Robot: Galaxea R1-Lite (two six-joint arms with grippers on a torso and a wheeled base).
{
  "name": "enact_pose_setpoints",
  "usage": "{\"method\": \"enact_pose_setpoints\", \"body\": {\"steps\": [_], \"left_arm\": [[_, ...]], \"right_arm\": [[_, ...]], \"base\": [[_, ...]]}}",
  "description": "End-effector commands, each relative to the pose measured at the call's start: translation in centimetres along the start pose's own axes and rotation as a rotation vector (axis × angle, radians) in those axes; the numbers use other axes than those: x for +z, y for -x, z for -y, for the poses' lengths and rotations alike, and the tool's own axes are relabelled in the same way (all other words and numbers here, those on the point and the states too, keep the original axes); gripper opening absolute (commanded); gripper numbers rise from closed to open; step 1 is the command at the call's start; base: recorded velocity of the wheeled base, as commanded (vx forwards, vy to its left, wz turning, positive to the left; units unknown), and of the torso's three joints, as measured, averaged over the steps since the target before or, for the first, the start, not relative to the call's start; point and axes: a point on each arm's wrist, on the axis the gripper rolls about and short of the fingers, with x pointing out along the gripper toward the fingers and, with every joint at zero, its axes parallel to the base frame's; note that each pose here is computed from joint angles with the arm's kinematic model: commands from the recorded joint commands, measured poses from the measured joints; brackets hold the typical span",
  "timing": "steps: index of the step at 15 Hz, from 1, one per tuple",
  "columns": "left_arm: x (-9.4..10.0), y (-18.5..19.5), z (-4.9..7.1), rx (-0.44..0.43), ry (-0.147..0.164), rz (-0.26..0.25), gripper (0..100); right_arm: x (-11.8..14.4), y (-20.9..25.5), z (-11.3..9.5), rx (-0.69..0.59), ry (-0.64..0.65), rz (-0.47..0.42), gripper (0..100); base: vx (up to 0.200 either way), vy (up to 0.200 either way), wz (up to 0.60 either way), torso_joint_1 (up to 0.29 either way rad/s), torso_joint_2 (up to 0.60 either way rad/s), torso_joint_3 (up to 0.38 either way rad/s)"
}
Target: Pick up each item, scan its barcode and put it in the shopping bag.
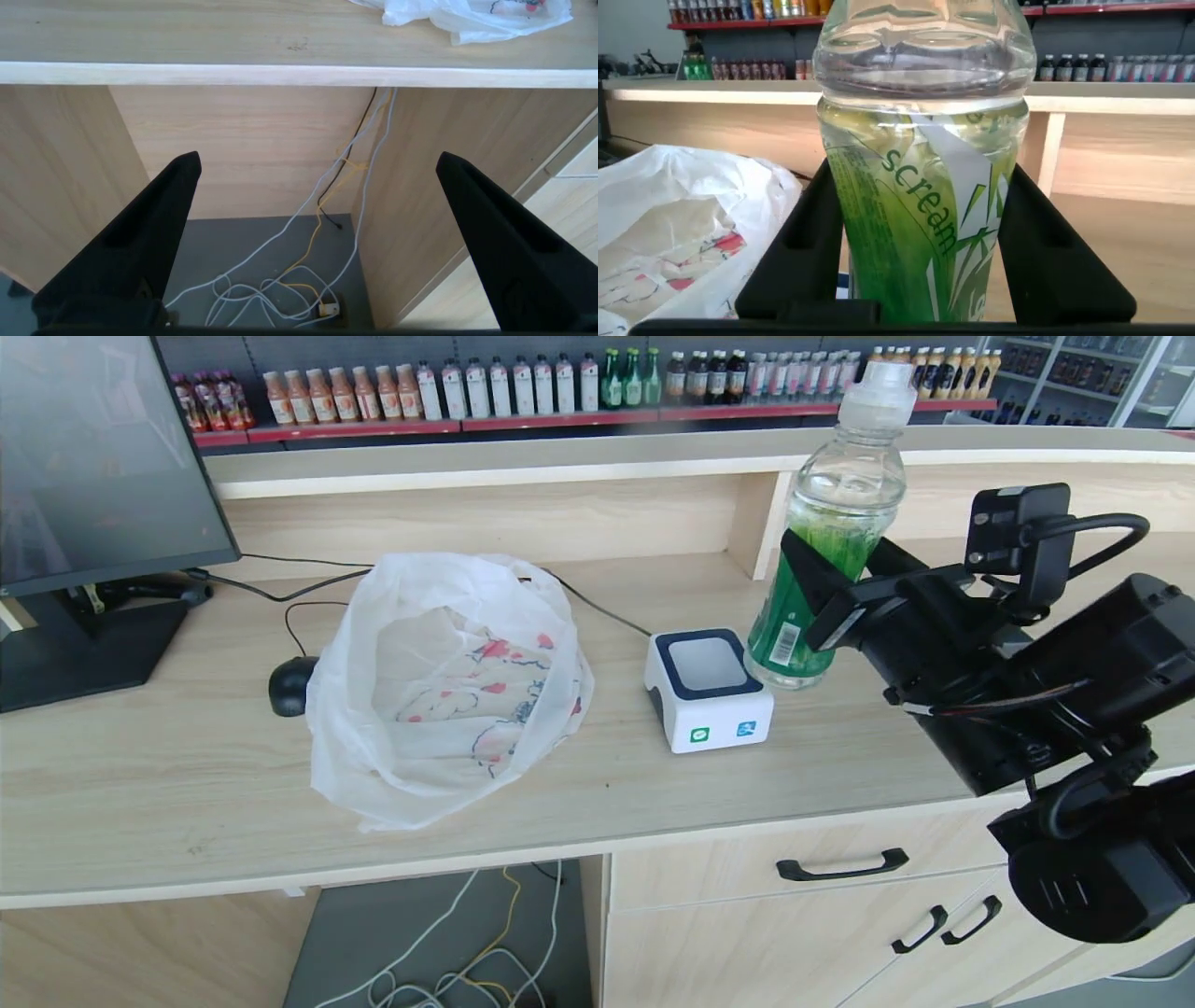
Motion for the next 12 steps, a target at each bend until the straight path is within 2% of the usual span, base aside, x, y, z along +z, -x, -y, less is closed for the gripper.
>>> {"method": "enact_pose_setpoints", "body": {"steps": [1,4,8,12], "left_arm": [[0.0,0.0,0.0,0.000,0.000,0.000,100],[0.0,0.0,0.0,0.000,0.004,0.000,100],[0.0,0.0,0.0,0.000,0.004,0.000,100],[0.0,0.0,0.0,0.000,0.004,0.000,100]], "right_arm": [[0.3,-0.3,0.8,-0.023,0.003,0.016,0],[0.2,-0.4,0.9,-0.028,-0.018,0.016,0],[0.1,-0.4,2.1,-0.060,-0.003,0.013,0],[-0.3,-0.2,2.0,-0.057,-0.016,-0.001,0]], "base": [[0.000,0.000,0.00,0.000,0.00,0.000],[0.000,0.000,0.00,0.000,0.00,0.000],[0.000,0.200,0.00,0.002,0.00,0.000],[0.000,0.200,0.00,0.000,0.01,-0.002]]}}
